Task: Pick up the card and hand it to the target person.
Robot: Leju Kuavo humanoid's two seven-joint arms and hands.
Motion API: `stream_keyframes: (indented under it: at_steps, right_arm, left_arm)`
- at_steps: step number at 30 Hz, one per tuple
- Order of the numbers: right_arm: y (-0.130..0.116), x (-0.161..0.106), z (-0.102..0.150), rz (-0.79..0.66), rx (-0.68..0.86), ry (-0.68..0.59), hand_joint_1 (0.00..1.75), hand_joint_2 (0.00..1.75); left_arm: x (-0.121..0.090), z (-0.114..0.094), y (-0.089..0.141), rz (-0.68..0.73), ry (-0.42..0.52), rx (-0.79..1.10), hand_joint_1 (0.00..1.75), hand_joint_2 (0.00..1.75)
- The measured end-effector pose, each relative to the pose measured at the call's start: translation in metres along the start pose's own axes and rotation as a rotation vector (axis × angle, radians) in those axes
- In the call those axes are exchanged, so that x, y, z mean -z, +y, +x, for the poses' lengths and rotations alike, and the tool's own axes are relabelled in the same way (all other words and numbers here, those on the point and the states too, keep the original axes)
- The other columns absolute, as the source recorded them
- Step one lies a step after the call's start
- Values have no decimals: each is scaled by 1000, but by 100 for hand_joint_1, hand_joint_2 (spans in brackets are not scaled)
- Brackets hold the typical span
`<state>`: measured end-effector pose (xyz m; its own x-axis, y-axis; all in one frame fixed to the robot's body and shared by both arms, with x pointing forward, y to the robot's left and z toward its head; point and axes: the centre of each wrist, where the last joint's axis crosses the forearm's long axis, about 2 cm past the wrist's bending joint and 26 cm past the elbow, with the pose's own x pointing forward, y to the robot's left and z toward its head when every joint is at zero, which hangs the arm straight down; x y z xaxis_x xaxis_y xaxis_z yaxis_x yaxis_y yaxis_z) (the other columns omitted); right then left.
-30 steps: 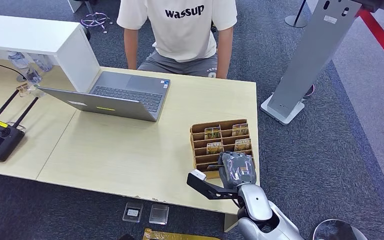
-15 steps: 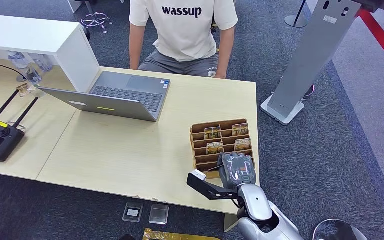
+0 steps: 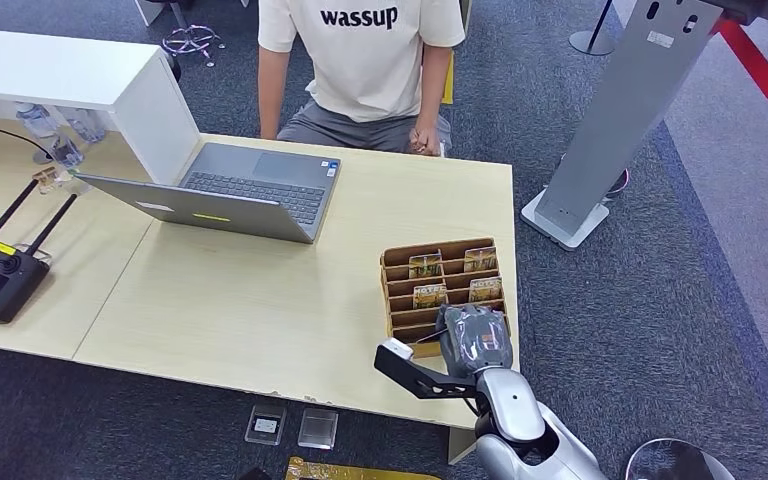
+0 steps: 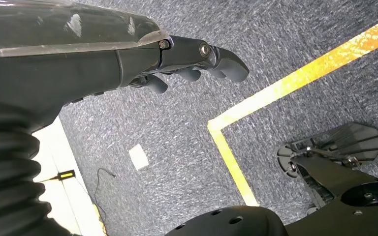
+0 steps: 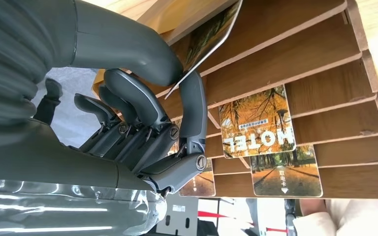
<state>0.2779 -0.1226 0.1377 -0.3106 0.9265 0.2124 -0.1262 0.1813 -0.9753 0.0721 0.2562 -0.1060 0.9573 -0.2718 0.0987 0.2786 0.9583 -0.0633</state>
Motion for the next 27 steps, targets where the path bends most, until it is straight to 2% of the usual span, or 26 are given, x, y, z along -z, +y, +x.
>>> stream_keyframes:
  at_steps: [10,16,22,27]
  right_arm:
    - [-16,2,-8,-75,12,62,175,175]
    - [-45,0,-21,-198,35,115,175,175]
    - [-77,-7,-29,-312,64,116,175,175]
    - [-90,-12,-30,-354,86,101,175,175]
  left_arm:
    - [0,0,0,4,-2,-6,0,175]
    - [0,-1,0,4,-2,-9,0,175]
    - [0,-3,0,3,-4,-12,0,175]
    - [0,-3,0,1,-7,-12,0,175]
